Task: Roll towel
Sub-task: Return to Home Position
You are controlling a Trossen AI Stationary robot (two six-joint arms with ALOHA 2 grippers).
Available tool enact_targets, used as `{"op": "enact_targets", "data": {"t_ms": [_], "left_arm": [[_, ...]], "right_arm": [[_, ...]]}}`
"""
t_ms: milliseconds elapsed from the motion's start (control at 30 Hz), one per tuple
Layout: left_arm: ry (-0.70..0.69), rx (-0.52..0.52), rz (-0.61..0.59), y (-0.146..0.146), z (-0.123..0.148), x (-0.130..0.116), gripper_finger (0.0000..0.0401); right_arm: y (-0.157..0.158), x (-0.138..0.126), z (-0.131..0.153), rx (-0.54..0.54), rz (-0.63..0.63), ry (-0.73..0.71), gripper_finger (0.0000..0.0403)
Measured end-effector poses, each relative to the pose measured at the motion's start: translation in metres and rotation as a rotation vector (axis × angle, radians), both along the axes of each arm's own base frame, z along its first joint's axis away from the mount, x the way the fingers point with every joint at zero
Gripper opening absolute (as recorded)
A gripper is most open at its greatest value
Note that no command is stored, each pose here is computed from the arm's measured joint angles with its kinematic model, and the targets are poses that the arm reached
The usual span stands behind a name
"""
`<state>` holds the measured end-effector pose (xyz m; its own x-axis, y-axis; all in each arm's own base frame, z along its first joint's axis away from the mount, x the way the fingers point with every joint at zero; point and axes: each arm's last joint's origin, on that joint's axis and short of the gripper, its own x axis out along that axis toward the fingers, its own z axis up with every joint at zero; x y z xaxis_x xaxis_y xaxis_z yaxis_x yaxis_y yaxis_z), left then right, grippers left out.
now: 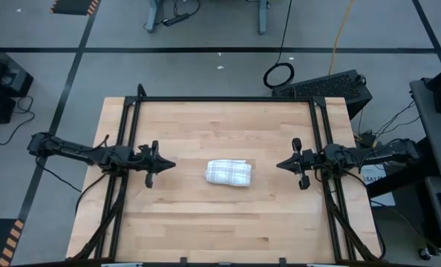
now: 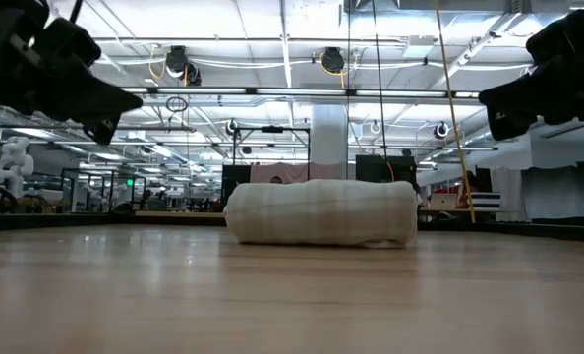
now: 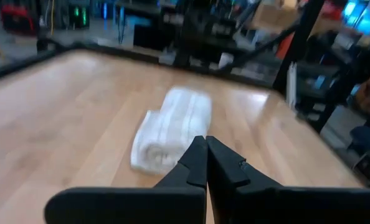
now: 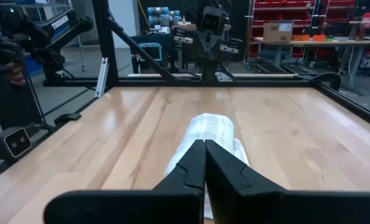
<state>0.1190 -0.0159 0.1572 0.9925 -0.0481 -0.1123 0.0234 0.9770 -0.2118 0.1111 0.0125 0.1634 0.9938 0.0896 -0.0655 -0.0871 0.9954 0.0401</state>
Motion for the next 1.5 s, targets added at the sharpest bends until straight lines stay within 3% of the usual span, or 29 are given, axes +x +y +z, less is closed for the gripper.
{"op": "enact_targets", "data": {"t_ms": [600,1267,1500], "left_arm": [[-0.077,0.022,0.041,0.004,0.006,-0.015,0.0000],[-0.155,0.058,0.028,0.004,0.012,-0.023,0.0000],[-0.155,0.120,0.064,0.006,0.012,-0.022,0.0000]], "right_arm": [[-0.003,-0.015,0.009,0.041,-0.027,-0.114,0.0000],[-0.002,-0.015,0.007,0.081,-0.023,-0.095,0.0000],[-0.002,-0.015,0.007,0.081,-0.023,-0.095,0.0000]]}}
